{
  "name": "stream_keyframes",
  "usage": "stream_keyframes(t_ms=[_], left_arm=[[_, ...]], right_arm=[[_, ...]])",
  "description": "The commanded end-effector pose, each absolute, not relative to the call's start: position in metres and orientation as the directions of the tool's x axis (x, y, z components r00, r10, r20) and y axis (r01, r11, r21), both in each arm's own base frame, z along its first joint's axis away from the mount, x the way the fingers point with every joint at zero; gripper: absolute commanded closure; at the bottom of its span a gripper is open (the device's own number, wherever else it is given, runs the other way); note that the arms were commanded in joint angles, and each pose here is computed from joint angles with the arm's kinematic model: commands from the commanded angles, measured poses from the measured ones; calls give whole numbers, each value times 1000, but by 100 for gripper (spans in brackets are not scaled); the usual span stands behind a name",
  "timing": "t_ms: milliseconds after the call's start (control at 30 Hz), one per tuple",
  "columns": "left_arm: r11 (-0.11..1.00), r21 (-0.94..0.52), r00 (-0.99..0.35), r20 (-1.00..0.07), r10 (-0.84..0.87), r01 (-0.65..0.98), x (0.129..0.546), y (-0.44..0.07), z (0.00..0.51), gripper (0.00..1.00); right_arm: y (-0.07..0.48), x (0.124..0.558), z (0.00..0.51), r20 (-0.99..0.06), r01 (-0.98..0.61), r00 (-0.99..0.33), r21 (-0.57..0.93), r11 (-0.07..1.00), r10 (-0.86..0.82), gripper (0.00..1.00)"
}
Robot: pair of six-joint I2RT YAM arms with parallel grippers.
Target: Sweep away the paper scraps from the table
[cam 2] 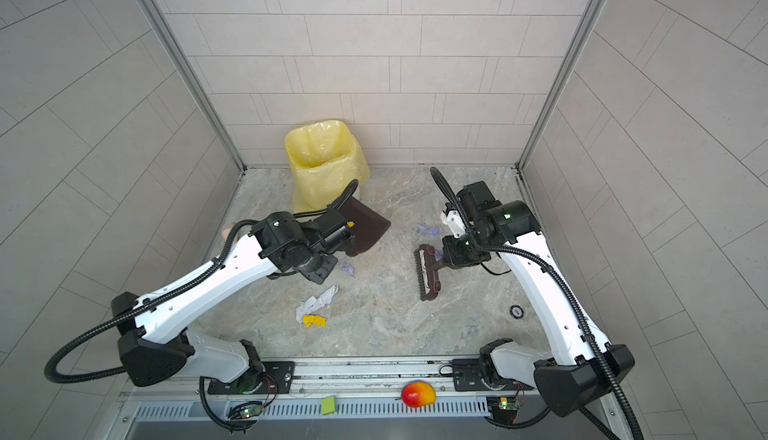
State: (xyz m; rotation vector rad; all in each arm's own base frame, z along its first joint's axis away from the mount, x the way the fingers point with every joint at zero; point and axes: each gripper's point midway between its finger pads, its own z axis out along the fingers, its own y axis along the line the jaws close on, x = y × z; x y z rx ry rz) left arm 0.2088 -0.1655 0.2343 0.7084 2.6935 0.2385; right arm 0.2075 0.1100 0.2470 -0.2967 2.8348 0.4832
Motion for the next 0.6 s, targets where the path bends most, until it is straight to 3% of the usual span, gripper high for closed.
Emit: stream_keyframes(t_ms=[0,567], left_arm=[[896,281,-829,-359,429,343,215,-137,266,100],[941,330,-899,-386,209,77,242,-44,299,100]], right_arm=[[114,210,259,-324,-280,-930,314,907,-175,100],[117,206,260,-325,-296,-928,337,894,-184,100]])
